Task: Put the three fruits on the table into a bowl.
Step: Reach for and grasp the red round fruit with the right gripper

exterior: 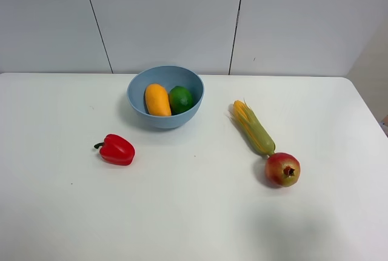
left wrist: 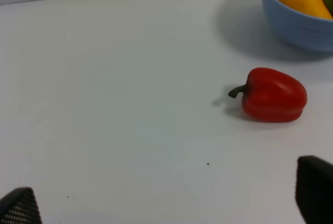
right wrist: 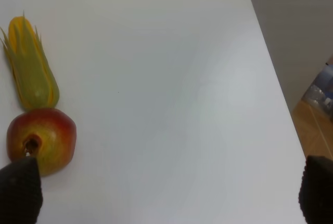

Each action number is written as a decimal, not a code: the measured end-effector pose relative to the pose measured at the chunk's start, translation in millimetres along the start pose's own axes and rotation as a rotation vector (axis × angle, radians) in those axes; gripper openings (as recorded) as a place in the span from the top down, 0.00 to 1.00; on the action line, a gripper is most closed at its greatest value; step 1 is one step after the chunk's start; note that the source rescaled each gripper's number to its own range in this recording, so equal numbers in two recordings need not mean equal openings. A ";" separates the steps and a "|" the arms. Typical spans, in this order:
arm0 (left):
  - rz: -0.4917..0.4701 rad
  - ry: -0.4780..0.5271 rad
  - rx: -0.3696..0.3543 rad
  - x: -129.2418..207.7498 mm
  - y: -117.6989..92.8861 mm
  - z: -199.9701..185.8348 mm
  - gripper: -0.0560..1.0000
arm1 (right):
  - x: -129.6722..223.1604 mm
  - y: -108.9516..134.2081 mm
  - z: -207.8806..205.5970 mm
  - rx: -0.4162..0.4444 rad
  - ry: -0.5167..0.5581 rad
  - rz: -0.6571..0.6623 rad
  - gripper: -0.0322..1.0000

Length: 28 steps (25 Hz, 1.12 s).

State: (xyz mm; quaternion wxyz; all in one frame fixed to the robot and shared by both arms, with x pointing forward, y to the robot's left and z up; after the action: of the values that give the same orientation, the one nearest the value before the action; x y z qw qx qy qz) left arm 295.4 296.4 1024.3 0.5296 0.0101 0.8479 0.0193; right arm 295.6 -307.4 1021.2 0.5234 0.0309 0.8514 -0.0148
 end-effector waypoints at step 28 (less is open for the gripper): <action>-0.001 0.000 0.000 0.0 -0.1 0.0 0.02 | 0.0 0.0 0.0 0.000 0.000 0.000 0.00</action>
State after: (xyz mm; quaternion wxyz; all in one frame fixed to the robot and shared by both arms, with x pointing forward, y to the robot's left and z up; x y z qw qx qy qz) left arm 295.4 296.3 1024.3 0.5297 0.0099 0.8479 0.0190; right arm 295.6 -307.4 1021.2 0.5234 0.0309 0.8514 -0.0148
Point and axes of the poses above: a point on each arm's last joint axis where the gripper is mounted, z pointing out along that axis toward the gripper, y along the wrist's bending axis when the last joint is at zero, x = y × z, the point moved 7 cm from there along z, pointing out along that axis toward the gripper
